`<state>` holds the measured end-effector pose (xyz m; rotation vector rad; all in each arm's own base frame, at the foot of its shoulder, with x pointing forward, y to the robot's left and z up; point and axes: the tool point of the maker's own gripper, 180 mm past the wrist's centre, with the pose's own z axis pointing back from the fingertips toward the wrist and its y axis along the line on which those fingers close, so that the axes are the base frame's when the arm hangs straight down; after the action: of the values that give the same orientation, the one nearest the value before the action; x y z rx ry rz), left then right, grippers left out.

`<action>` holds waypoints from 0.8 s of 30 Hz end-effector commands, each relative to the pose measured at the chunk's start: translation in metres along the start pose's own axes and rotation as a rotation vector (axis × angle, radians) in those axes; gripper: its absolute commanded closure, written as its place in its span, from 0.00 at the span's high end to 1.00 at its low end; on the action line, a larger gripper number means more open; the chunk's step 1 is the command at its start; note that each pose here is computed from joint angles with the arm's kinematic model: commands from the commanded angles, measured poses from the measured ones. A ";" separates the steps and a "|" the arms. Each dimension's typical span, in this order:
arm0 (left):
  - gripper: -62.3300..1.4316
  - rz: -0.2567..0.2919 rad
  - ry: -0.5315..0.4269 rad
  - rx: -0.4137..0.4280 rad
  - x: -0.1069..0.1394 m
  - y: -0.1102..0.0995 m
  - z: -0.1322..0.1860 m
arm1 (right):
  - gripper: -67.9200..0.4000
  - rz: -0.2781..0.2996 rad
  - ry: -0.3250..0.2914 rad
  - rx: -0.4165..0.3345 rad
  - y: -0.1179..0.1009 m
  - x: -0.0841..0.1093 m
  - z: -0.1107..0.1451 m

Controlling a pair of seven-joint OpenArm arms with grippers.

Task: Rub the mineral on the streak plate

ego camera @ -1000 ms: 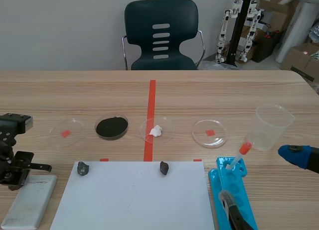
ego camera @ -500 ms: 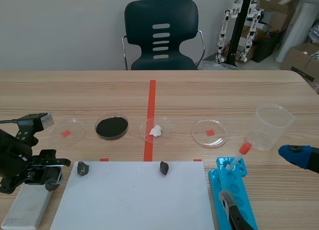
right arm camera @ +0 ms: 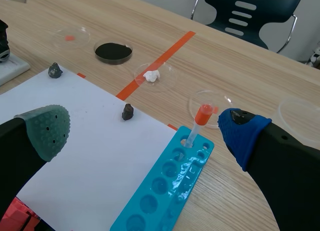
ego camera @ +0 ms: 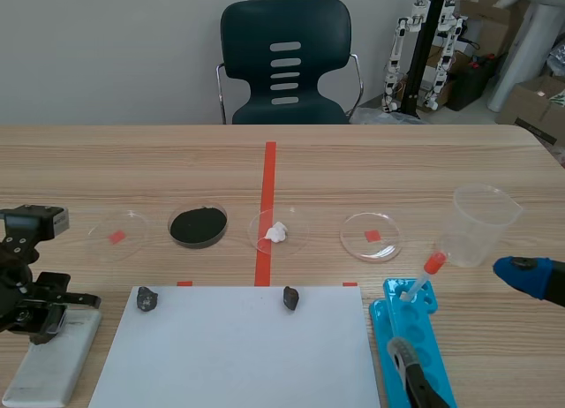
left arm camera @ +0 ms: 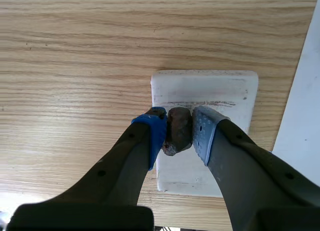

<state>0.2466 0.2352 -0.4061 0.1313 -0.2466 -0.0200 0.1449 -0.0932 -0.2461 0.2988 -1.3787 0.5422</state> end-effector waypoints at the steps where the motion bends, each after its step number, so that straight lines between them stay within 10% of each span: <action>1: 0.16 0.005 -0.022 0.031 0.006 0.006 0.005 | 0.92 0.008 -0.025 -0.005 -0.003 0.007 -0.001; 24: 0.16 0.032 -0.078 -0.238 0.016 -0.042 0.008 | 0.92 0.008 -0.025 -0.005 -0.003 0.007 -0.001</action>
<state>0.2566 0.1917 -0.4039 -0.1103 -0.3065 -0.0167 0.1449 -0.0933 -0.2461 0.2985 -1.3788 0.5421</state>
